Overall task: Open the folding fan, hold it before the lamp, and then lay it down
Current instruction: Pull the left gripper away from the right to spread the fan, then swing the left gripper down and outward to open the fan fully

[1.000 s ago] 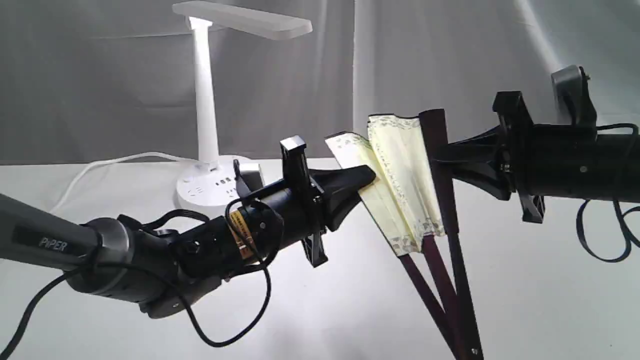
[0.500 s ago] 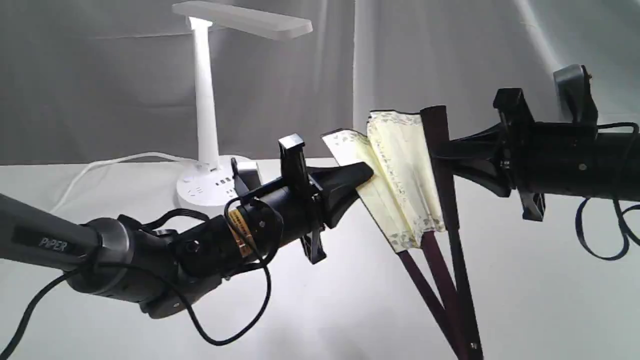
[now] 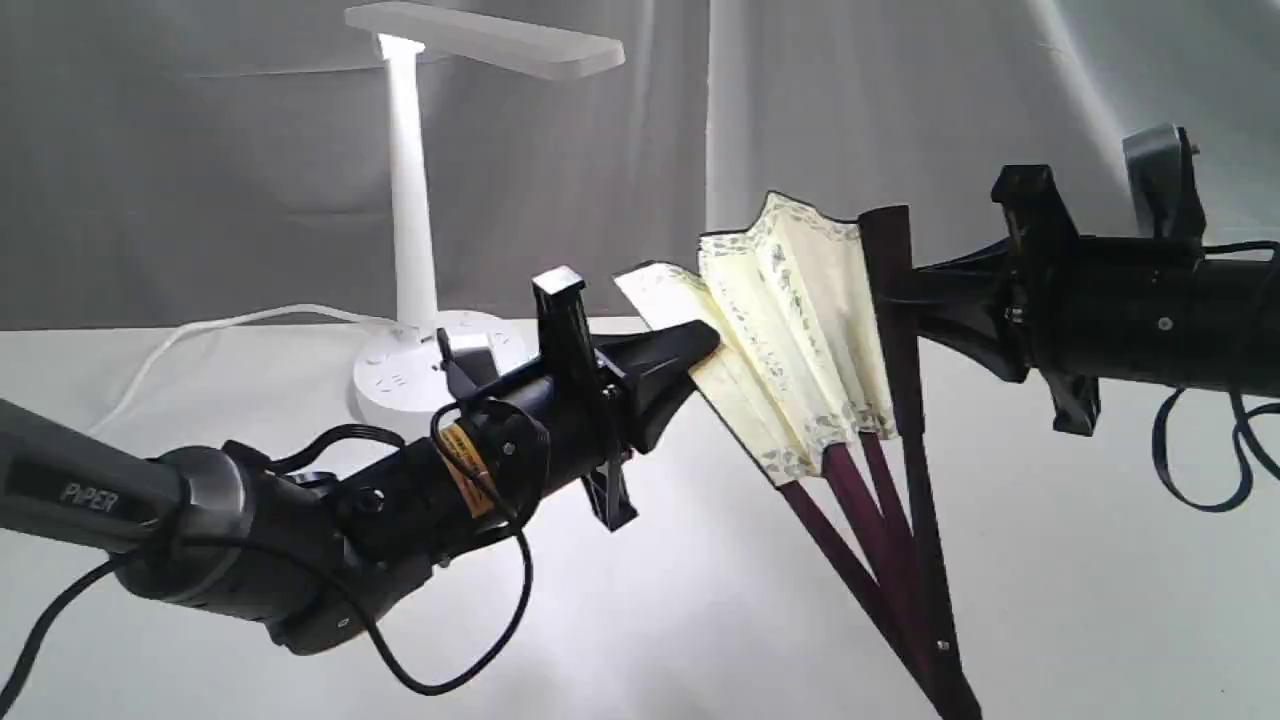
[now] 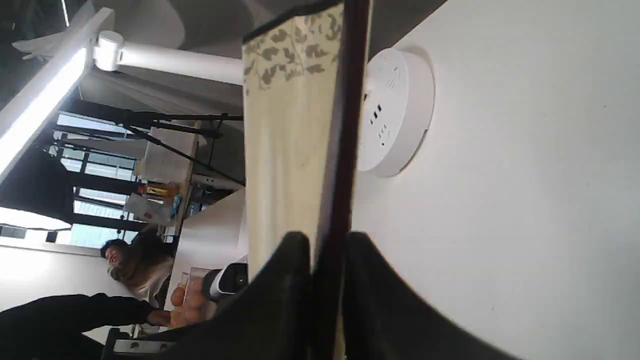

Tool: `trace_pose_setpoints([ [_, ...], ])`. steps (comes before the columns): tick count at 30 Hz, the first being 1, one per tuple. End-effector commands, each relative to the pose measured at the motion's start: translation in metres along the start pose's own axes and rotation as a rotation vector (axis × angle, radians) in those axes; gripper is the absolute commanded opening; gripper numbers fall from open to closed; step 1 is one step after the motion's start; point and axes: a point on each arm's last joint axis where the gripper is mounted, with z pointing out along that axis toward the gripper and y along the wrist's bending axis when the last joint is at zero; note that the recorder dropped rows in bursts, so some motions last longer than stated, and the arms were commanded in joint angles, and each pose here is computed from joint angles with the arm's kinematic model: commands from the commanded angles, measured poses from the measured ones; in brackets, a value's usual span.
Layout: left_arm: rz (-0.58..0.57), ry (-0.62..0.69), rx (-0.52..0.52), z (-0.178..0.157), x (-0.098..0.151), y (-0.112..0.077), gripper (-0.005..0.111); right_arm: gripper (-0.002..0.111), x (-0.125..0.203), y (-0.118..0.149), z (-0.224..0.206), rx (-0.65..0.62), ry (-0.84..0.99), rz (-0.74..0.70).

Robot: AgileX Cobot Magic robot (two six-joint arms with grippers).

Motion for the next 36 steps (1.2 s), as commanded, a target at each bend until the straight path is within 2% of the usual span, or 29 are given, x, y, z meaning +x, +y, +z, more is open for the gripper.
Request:
trace_pose_setpoints([
  [1, 0.006, -0.035, 0.060, -0.005, 0.001, -0.018, 0.000, 0.000, -0.005, -0.001, -0.004, 0.028, -0.041, -0.027],
  [11, -0.011, -0.230, 0.088, -0.029, -0.002, -0.030, 0.000, 0.000, -0.014, -0.006, -0.014, 0.034, -0.082, -0.005],
  [25, -0.031, -0.372, 0.032, -0.063, 0.001, -0.023, 0.000, 0.000, -0.018, -0.011, -0.018, 0.069, -0.112, -0.001],
  [31, -0.019, -0.470, 0.020, -0.084, 0.003, -0.028, 0.000, 0.000, -0.030, -0.020, -0.038, 0.062, -0.161, 0.027],
  [36, -0.025, -0.502, 0.018, -0.094, 0.006, -0.032, 0.000, 0.000, -0.037, -0.025, -0.050, 0.070, -0.196, 0.038],
])
